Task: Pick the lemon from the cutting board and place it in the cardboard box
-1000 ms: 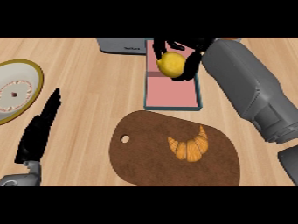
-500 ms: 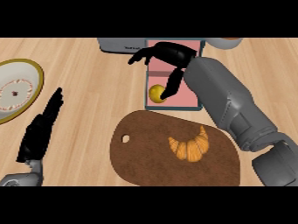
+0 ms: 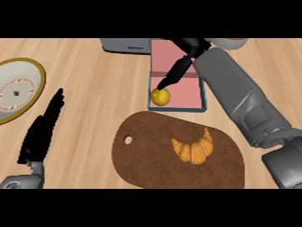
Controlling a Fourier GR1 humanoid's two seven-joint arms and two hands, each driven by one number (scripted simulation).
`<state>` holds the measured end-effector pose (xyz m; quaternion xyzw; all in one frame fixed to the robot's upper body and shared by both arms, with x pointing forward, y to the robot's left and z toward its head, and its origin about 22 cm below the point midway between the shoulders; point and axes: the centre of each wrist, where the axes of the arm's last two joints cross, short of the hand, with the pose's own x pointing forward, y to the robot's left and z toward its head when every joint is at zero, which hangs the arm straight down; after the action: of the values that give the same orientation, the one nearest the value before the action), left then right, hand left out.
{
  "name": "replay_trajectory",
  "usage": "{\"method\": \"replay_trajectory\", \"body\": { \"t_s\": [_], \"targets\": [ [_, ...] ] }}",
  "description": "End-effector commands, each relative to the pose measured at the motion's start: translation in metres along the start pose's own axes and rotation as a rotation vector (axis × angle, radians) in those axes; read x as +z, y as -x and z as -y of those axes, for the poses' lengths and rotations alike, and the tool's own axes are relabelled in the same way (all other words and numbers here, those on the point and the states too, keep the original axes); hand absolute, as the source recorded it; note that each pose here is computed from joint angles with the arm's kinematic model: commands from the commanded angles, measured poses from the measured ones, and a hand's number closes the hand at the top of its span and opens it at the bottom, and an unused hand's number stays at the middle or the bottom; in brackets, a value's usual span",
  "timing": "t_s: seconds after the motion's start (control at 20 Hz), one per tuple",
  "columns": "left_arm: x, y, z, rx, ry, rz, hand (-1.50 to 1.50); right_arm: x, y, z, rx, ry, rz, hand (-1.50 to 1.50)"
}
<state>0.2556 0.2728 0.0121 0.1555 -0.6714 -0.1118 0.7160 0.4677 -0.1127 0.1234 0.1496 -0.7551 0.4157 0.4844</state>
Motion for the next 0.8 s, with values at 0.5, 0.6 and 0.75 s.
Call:
{"method": "replay_trajectory", "body": {
  "t_s": [0.5, 0.6, 0.75],
  "targets": [
    [-0.010, -0.021, 0.010, 0.015, 0.040, 0.058, 0.00, 0.091, -0.010, 0.115, -0.214, 0.410, -0.070, -1.50],
    [-0.007, -0.017, 0.009, 0.009, 0.023, 0.057, 0.00, 0.120, -0.015, 0.139, -0.240, 0.442, -0.039, -1.50],
    [-0.009, -0.014, 0.004, 0.010, 0.047, 0.057, 0.00, 0.140, -0.023, 0.157, -0.219, 0.446, -0.042, -1.50]
  ]
}}
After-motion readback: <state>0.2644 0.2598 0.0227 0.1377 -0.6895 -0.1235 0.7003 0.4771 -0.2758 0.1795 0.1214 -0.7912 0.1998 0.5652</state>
